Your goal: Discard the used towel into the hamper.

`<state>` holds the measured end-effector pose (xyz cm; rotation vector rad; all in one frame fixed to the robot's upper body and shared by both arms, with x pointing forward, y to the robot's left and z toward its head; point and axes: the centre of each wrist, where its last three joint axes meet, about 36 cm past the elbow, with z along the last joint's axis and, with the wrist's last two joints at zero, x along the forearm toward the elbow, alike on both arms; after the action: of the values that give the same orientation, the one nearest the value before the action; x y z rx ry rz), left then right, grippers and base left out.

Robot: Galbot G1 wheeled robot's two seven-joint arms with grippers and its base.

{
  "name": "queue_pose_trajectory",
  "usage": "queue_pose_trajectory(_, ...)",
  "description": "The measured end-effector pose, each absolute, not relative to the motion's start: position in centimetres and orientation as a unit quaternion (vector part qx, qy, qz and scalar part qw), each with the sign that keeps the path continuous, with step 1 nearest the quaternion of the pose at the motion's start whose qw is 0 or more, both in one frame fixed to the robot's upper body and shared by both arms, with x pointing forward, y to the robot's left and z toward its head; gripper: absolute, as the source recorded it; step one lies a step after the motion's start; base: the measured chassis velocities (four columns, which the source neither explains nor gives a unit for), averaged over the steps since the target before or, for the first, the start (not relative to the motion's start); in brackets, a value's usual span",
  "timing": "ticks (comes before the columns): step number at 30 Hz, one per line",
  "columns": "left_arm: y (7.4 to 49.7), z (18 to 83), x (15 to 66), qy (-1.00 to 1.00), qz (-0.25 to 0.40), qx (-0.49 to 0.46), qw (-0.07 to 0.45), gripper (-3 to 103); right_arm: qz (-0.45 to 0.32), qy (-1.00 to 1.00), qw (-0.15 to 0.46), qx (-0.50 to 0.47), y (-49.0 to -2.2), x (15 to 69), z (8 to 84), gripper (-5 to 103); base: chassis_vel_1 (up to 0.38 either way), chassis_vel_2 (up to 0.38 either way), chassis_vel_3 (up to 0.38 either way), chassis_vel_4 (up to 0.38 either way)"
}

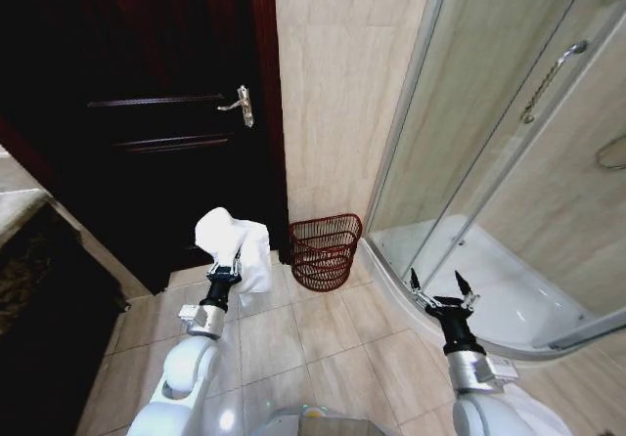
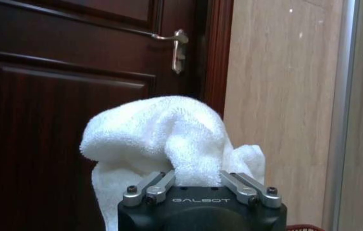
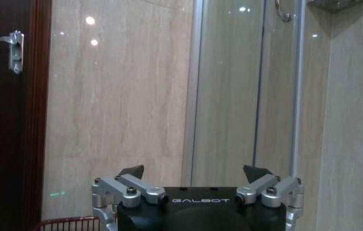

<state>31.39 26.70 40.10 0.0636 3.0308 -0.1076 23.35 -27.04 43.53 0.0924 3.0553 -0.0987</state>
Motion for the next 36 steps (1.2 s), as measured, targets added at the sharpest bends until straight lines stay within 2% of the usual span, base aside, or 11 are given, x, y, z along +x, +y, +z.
queue_pose_trajectory(36, 28.2, 39.6, 31.7, 0.998, -0.036, 0.017, 0.055, 15, -0.048, 0.998, 0.033, 0.021, -26.4, 23.5, 43.1, 100, 0.0, 0.0, 0.0, 0.0)
